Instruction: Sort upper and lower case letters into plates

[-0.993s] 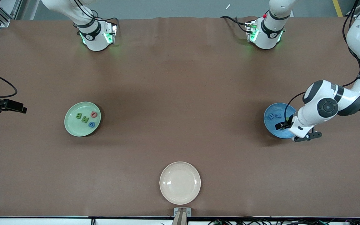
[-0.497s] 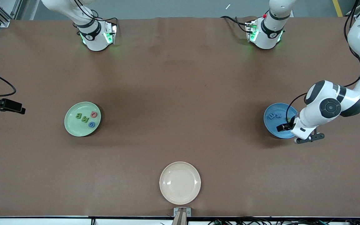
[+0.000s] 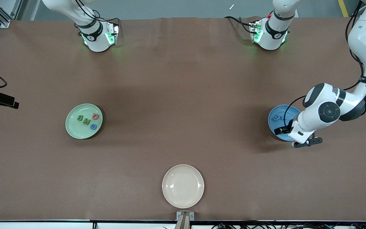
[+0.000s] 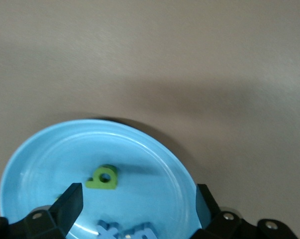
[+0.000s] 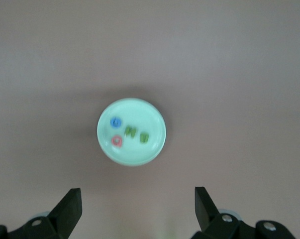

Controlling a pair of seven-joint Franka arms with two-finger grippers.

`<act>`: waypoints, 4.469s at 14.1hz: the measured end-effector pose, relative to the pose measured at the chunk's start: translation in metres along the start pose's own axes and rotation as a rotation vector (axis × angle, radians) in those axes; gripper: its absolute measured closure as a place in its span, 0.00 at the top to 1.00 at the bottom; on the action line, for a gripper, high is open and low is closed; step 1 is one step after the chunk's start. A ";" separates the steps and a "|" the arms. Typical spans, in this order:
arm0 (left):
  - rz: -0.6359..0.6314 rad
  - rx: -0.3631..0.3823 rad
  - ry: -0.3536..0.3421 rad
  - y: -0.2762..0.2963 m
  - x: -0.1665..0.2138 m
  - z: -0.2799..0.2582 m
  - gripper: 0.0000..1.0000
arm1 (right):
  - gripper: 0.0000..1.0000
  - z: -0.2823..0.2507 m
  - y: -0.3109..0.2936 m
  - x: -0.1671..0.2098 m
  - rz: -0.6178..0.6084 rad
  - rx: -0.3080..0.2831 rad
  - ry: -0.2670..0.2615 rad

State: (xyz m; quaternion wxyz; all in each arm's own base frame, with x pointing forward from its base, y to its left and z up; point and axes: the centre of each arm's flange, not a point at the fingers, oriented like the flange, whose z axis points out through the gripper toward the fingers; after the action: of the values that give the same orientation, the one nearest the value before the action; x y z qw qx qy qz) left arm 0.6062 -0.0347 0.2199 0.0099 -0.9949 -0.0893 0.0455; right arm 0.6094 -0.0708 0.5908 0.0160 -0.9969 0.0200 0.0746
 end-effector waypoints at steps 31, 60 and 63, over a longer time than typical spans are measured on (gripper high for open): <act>0.053 -0.081 0.022 -0.012 -0.014 -0.102 1.00 | 1.00 -0.038 -0.007 -0.041 -0.080 0.058 0.021; 0.150 -0.043 0.132 -0.057 -0.058 -0.373 1.00 | 1.00 -0.045 -0.023 -0.080 -0.061 -0.002 0.060; 0.155 -0.049 0.132 -0.054 -0.059 -0.374 1.00 | 1.00 -0.038 -0.023 -0.086 -0.062 -0.001 0.063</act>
State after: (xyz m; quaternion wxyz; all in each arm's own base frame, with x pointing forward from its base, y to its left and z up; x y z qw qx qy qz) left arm 0.5737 0.0032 0.5987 -0.0118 -0.9996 -0.0125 -0.0219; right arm 0.5314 -0.0455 0.6422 0.0169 -0.9989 -0.0104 0.0424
